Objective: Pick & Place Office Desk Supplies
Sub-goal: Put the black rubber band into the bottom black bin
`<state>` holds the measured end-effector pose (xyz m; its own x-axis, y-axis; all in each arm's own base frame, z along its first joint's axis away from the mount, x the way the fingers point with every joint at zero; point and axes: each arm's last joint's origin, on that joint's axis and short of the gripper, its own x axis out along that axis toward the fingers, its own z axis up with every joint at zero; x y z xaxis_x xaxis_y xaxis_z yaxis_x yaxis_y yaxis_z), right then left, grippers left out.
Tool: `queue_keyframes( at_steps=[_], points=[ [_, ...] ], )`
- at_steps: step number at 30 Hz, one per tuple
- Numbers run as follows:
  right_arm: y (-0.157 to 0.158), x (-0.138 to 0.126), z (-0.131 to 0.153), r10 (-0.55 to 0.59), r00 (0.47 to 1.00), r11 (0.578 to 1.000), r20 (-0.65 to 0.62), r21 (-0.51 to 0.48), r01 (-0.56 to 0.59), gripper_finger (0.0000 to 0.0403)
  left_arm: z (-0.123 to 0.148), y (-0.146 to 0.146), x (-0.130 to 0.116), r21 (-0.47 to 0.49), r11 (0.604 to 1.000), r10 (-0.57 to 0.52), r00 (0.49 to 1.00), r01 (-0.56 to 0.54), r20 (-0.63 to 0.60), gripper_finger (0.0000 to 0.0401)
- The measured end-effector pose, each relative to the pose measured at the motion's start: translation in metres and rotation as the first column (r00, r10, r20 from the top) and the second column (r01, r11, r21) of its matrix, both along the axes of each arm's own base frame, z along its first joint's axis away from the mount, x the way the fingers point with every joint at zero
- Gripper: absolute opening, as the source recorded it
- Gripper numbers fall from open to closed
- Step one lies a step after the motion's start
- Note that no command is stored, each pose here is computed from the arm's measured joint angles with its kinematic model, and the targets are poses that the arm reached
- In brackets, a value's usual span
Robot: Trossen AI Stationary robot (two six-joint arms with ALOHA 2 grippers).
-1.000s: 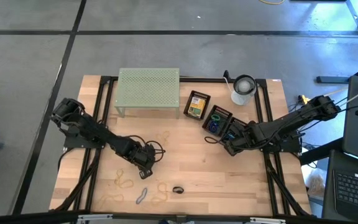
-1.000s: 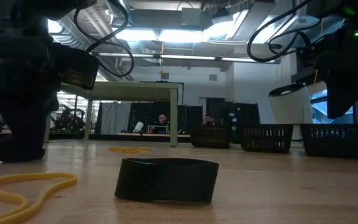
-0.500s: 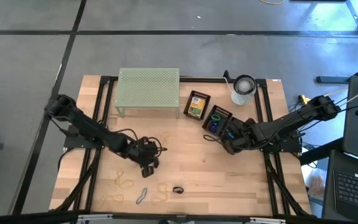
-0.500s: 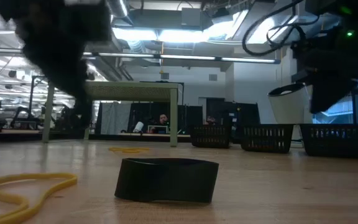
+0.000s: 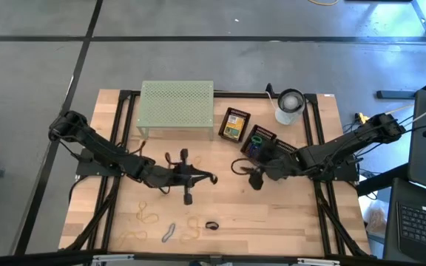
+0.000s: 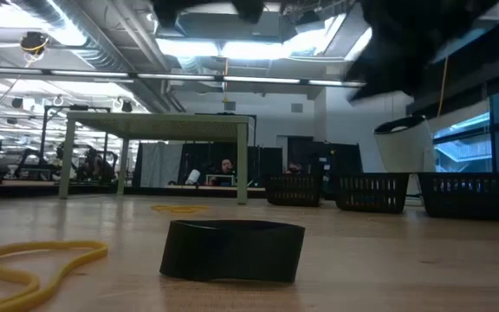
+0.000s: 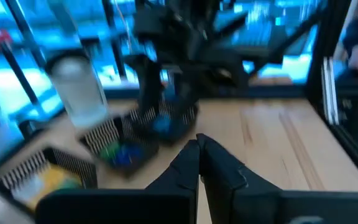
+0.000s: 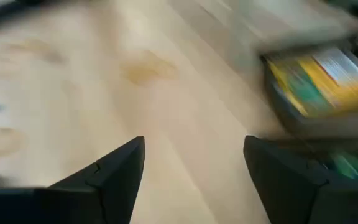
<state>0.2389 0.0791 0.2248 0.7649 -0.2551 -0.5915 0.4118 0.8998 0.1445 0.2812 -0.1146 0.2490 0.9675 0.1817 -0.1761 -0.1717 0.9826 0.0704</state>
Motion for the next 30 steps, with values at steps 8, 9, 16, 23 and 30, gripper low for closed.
queue_keyframes(
  at_steps=[8, 9, 16, 23, 30],
  points=[
    [0.016, 0.029, 0.020, 0.343, 0.904, 0.938, 0.254, -0.151, -0.313, 0.0274, 0.014, 0.000, 0.002, 0.070, 0.998, -0.008, 0.993, -0.001, 0.116, 0.0006],
    [0.018, 0.032, 0.020, 0.375, 0.887, 0.924, 0.269, -0.187, -0.333, 0.0274, 0.015, -0.001, 0.002, 0.074, 0.997, -0.008, 0.993, 0.000, 0.120, 0.0006],
    [0.027, 0.056, 0.010, 0.500, 0.806, 0.838, 0.316, -0.410, -0.359, 0.0274, 0.017, 0.002, 0.003, 0.090, 0.996, -0.009, 0.990, -0.003, 0.140, 0.0006],
    [0.025, 0.073, 0.000, 0.499, 0.758, 0.845, 0.420, -0.428, -0.319, 0.0274, 0.014, 0.008, 0.009, 0.137, 0.990, -0.038, 0.992, 0.021, 0.124, 0.0006],
    [0.020, 0.077, -0.001, 0.425, 0.758, 0.899, 0.495, -0.327, -0.291, 0.0274, 0.000, 0.014, 0.019, 0.199, 0.980, -0.025, 0.997, 0.010, 0.078, 0.0006]
  ],
)
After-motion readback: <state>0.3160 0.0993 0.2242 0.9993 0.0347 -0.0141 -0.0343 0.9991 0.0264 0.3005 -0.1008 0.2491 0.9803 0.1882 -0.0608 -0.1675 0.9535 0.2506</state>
